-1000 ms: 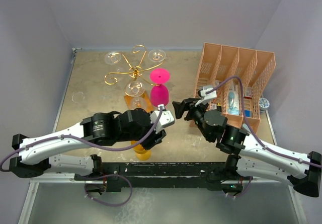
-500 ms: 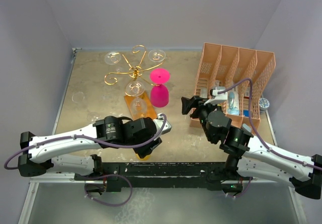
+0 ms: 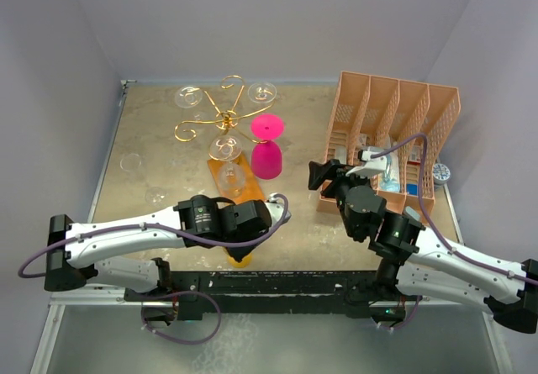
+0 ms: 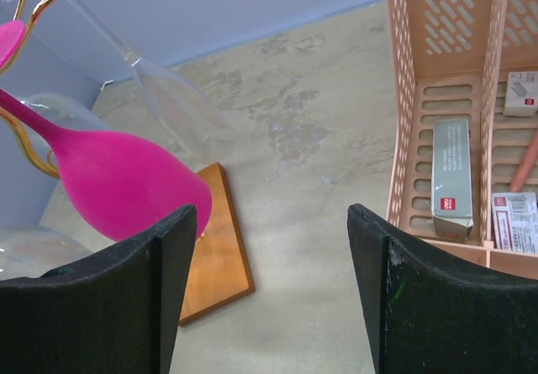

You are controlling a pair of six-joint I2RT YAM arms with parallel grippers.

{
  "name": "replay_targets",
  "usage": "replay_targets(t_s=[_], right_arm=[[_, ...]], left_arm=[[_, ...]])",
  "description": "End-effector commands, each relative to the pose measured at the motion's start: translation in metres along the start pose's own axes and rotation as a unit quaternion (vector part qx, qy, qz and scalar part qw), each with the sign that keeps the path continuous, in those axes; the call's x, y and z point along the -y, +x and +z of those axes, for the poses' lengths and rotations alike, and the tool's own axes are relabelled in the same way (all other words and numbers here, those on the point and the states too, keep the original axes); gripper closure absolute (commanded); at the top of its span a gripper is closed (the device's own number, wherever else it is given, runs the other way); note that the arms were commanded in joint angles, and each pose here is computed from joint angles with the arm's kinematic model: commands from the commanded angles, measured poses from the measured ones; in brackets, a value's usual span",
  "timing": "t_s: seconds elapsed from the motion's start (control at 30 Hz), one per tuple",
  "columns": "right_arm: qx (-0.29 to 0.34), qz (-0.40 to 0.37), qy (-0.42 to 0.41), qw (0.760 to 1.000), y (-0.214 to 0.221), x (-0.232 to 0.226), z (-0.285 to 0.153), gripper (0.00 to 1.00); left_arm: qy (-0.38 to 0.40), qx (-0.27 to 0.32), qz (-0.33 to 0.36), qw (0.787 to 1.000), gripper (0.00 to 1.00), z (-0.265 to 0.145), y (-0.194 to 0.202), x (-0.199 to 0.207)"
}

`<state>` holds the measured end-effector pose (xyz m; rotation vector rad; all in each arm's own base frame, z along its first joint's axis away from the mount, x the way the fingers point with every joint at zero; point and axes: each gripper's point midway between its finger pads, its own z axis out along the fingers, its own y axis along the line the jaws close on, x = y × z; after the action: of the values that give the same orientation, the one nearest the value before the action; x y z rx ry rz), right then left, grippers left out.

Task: Place the wine glass upside down on the wine glass rack

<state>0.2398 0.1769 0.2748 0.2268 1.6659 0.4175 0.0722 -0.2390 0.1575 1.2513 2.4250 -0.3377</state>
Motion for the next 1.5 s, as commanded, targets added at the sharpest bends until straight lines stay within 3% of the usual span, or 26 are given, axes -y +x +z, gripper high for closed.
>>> replay_targets(t_s=[0.0, 0.2, 0.3, 0.53, 0.7, 0.93, 1.27, 1.47], right_arm=[[0.022, 0.029, 0.018, 0.999, -0.014, 0.006, -0.002, 0.27], [0.026, 0.039, 0.021, 0.999, -0.016, 0.008, -0.003, 0.27], [0.029, 0.043, 0.021, 0.998, -0.019, 0.009, -0.004, 0.29], [0.038, 0.075, -0.009, 0.996, -0.039, 0.001, -0.013, 0.28], [0.054, 0.104, -0.048, 0.992, -0.070, -0.008, -0.026, 0.27], [0.082, 0.132, -0.117, 0.981, -0.107, -0.024, -0.045, 0.26], [0.130, 0.203, -0.193, 0.951, -0.160, -0.037, -0.072, 0.26], [0.153, 0.229, -0.234, 0.932, -0.187, -0.047, -0.086, 0.26]], left_arm=[[-0.004, -0.005, 0.012, 1.000, 0.77, 0.006, 0.001, -0.001], [0.000, -0.010, 0.021, 1.000, 1.00, 0.008, 0.001, 0.000], [0.016, 0.014, 0.030, 0.999, 1.00, -0.001, -0.010, 0.005], [0.066, 0.190, 0.068, 0.977, 1.00, -0.068, -0.082, 0.019], [0.058, 0.343, 0.066, 0.935, 1.00, -0.124, -0.134, 0.014], [0.045, 0.530, 0.010, 0.847, 1.00, -0.190, -0.183, 0.001], [0.052, 0.654, -0.026, 0.754, 1.00, -0.247, -0.200, -0.008], [0.077, 0.723, -0.045, 0.686, 1.00, -0.288, -0.207, -0.008]])
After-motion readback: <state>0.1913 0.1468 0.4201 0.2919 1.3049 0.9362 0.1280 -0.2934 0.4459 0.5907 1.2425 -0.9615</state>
